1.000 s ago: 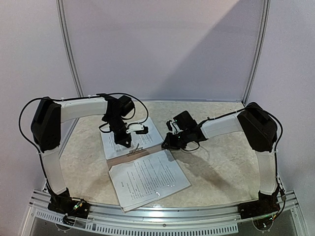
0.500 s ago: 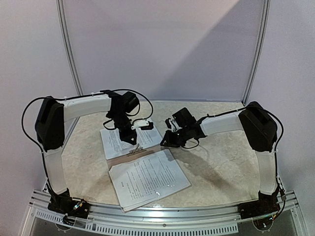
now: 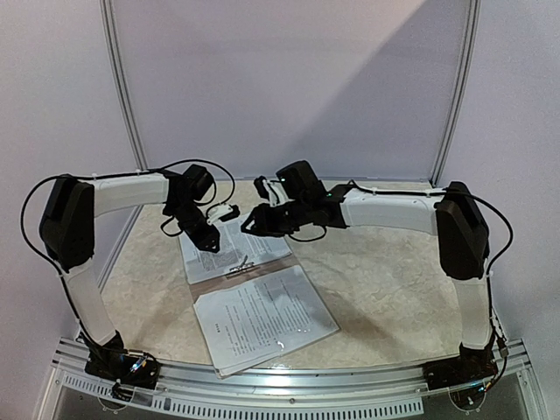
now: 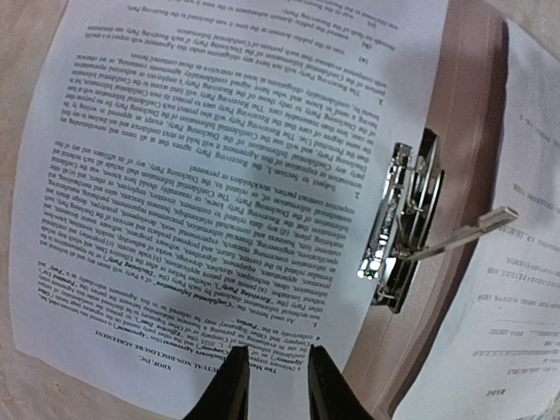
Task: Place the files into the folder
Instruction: Close the spring clip on the folder with some files, then adjust the file in the folder with some files.
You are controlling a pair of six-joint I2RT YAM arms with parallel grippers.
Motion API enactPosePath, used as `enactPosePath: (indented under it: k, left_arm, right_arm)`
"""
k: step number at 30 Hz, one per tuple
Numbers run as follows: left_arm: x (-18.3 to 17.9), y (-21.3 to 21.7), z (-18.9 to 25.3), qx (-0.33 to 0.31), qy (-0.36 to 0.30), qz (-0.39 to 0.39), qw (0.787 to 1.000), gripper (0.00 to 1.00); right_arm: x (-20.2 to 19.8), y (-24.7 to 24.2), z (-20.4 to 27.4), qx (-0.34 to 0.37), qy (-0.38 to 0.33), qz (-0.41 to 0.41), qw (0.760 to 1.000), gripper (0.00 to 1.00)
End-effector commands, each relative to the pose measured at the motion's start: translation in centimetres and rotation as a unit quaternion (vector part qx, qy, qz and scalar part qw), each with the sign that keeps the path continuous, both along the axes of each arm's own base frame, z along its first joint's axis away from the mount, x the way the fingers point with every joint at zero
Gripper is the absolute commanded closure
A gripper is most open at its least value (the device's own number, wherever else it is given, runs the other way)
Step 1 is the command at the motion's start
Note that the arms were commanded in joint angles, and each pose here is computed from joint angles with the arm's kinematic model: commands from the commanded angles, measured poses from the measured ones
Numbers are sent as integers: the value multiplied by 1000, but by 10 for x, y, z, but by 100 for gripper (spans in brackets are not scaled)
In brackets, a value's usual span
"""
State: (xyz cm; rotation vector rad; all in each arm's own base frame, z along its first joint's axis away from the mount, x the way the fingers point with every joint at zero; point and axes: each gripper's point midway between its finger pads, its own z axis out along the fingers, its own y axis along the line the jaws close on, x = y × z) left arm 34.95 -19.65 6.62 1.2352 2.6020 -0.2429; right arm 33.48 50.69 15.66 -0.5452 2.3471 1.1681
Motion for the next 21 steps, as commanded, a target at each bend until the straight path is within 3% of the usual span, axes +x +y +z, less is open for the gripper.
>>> enactPosePath:
  k: [1,9,15,21]
  left_arm:
    - [16,-4,-12,-9,-32,34,999,74]
    - [10,-5,-35,-8,-4,41,999,73]
    - [20,11,-49,35,-23,50,998,70]
    - [18,6,-40,23,-16,41,999,69]
  right_arm:
    - [-8,10,-48,-48,26,8,998,71]
    - [-10,8,-73,-79,38,12,996,75]
    - [-12,8,-76,-78,43,16,996,76]
    - [-13,8,-67,-74,37,18,996,76]
